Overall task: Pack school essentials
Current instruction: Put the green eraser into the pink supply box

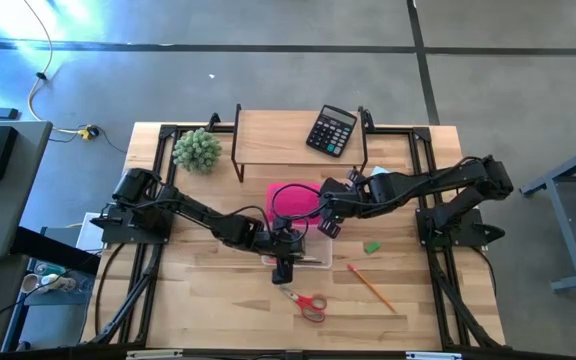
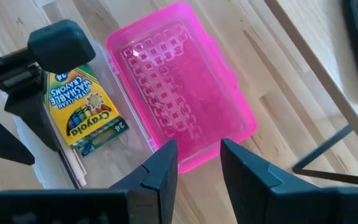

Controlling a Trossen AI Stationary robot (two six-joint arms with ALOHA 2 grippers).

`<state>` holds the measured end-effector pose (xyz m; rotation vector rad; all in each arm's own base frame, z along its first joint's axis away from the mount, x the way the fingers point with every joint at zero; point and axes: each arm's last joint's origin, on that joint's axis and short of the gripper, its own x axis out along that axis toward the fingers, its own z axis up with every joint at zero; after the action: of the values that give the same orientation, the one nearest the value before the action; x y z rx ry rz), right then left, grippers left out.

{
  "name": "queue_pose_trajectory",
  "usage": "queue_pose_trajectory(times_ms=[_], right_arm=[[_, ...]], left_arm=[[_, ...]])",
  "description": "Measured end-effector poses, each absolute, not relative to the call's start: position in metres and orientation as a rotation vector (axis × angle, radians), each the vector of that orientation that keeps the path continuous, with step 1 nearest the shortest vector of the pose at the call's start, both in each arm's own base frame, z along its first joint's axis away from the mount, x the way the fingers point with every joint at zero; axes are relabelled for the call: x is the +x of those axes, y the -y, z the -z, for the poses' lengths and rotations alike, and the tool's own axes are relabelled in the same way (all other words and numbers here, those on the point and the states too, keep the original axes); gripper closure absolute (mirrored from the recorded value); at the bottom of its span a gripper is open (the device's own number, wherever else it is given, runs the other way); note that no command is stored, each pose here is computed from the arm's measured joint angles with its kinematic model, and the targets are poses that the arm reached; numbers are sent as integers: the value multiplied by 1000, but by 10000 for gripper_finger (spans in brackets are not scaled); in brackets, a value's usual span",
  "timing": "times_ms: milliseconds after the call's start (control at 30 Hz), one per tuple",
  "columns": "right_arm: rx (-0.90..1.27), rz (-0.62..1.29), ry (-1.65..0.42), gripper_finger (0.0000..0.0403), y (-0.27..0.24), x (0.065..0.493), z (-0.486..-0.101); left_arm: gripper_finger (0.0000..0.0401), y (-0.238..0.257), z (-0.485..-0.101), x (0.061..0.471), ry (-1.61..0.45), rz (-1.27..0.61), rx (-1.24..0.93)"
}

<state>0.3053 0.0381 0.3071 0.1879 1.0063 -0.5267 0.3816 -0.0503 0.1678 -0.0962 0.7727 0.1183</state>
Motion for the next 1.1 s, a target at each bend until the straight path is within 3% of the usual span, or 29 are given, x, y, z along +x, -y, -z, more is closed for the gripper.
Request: queue_pose_trajectory(times_ms=[300,600,867,1100], right_arm=[[108,555,-993,289,-33,286,-324],[74,648,-1006,289,-36,250,-326],[195,651,-1038,289,-42,215,-305],[225,592,-1199,283,-53,195,-258]], left_arm=[[285,37,-189,376,-752,-60,-121],[295,12,-213,359,-781,-161,-57],[295,-13,-223,346,-831,-266,-39],[295,-20,-222,341,-877,-292,-40]])
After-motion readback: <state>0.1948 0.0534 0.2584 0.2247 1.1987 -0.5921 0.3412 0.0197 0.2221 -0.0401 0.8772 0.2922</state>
